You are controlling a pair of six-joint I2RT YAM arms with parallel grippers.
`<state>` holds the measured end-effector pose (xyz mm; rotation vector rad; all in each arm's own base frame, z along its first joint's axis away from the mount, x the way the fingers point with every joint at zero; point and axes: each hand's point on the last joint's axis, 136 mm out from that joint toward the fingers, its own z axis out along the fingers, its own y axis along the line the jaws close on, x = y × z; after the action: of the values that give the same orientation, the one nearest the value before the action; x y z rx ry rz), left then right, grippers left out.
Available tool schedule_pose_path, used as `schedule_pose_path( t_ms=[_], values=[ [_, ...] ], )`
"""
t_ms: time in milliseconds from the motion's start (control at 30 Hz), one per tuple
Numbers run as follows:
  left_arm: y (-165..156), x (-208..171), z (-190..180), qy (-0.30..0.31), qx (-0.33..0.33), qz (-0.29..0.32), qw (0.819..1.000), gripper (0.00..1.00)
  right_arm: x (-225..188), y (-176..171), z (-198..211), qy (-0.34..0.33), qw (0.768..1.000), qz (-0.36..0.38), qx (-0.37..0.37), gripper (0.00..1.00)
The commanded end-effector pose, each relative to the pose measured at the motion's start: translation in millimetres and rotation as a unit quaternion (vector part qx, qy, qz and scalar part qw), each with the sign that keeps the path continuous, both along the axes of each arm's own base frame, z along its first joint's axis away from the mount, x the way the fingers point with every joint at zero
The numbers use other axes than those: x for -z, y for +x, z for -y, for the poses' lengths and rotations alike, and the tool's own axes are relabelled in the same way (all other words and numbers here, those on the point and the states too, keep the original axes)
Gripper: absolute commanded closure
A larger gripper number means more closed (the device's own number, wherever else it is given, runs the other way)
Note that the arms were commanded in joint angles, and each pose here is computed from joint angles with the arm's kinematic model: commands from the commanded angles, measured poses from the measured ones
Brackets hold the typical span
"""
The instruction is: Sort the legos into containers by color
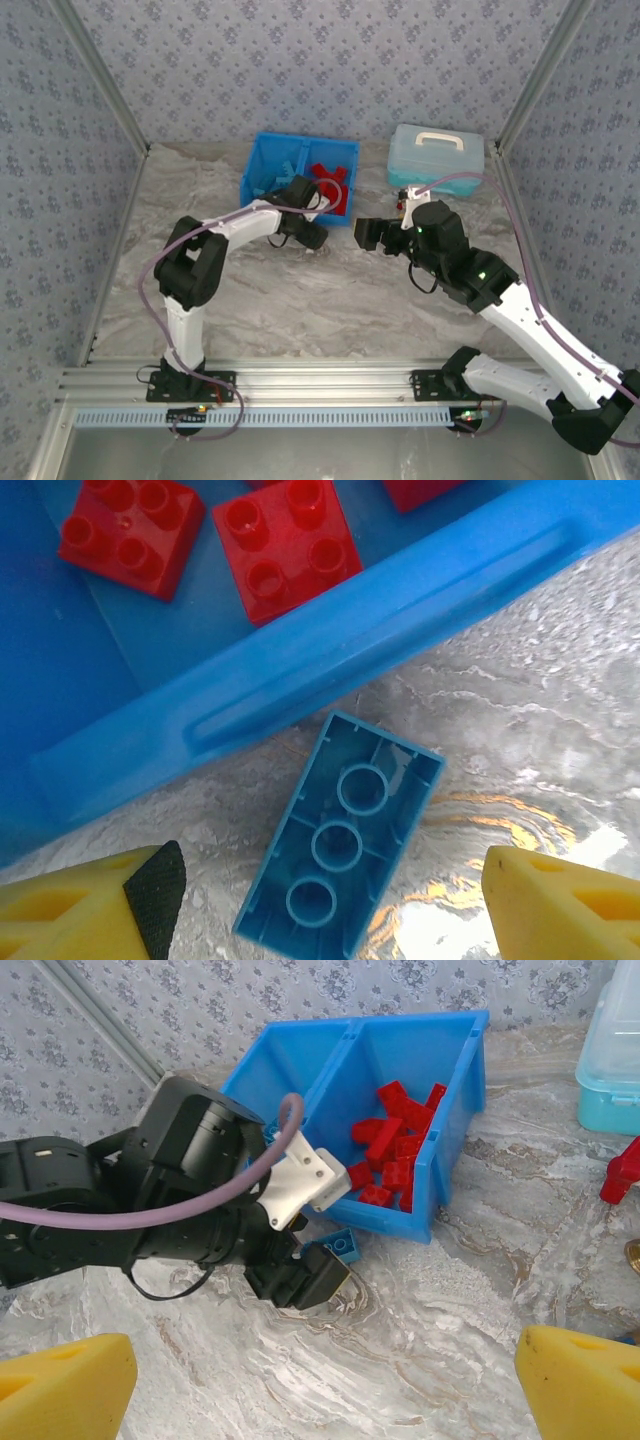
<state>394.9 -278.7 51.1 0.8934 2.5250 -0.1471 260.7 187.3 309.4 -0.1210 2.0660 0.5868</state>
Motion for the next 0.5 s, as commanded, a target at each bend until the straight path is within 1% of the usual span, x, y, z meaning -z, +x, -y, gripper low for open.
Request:
schedule_pose_path(
  t_ms=[0,67,200,333,467],
  values=[
    [-0.4,4.0,9.9,0.031,0.026,0.010,0.999,0.21,-7.0,-0.6,1.0,0.016,1.000,0.003,0.004,0.00],
    [-0.6,10.4,11.3,0.035,0.026,0.007,0.999,0.23,-6.7,0.0,-0.6,0.018,1.000,0.002,0.002,0.00],
    [-4.3,18.7,12.6,0.042,0.024,-0.002,0.999,0.32,-8.7,-0.3,0.0,0.017,1.000,0.003,0.002,0.00],
    [-10.7,25.1,13.0,0.057,0.024,-0.001,0.998,0.42,-7.9,-0.7,2.0,0.015,1.000,0.002,0.006,0.00],
    [-16.2,28.2,13.5,0.069,0.023,0.003,0.997,0.54,-7.1,-0.5,0.9,0.018,1.000,0.001,0.005,0.00]
  ],
)
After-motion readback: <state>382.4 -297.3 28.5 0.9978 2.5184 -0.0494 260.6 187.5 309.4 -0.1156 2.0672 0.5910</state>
